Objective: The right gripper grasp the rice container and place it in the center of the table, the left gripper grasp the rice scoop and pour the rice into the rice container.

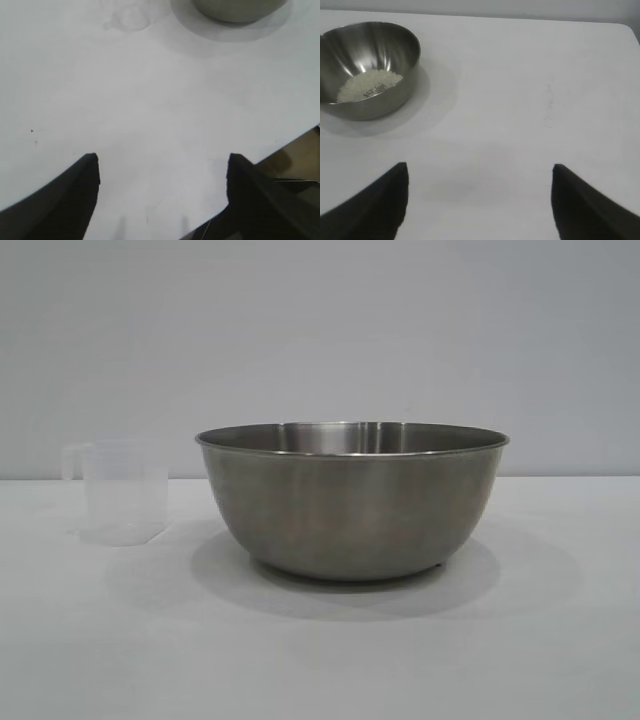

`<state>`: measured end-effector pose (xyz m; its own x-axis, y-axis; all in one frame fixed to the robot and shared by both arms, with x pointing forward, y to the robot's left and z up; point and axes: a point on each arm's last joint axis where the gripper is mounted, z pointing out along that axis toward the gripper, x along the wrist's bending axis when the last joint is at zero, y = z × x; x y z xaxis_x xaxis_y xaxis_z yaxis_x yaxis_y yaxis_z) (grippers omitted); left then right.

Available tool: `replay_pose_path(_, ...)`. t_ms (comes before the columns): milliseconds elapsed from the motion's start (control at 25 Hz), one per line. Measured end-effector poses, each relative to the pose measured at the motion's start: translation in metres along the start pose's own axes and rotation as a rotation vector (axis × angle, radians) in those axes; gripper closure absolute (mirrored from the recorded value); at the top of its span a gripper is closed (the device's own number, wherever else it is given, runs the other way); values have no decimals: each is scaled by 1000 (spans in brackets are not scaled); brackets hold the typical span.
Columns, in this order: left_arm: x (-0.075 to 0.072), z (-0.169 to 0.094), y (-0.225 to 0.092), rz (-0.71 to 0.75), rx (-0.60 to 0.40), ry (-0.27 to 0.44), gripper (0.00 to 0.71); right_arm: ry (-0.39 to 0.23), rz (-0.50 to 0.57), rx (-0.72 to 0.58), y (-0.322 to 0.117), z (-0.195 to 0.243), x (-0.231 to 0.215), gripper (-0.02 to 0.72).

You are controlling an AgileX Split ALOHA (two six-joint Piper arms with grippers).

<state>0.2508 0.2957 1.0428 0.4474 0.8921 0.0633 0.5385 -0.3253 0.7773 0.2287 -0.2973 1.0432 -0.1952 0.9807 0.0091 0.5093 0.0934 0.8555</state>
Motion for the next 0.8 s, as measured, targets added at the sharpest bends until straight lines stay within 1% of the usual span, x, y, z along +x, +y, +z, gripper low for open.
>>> replay_pose_path(560,0,0,0,-2,0,3,240,0,0,0,0,0,0,198)
replay_pose_path(640,0,0,0,-24,2,30,240,0,0,0,0,0,0,198)
replay_pose_path(720,1,0,0,-64,7,80,240,0,0,0,0,0,0,198)
replay_pose_path(800,2,0,0,-117,12,145,240,0,0,0,0,0,0,198)
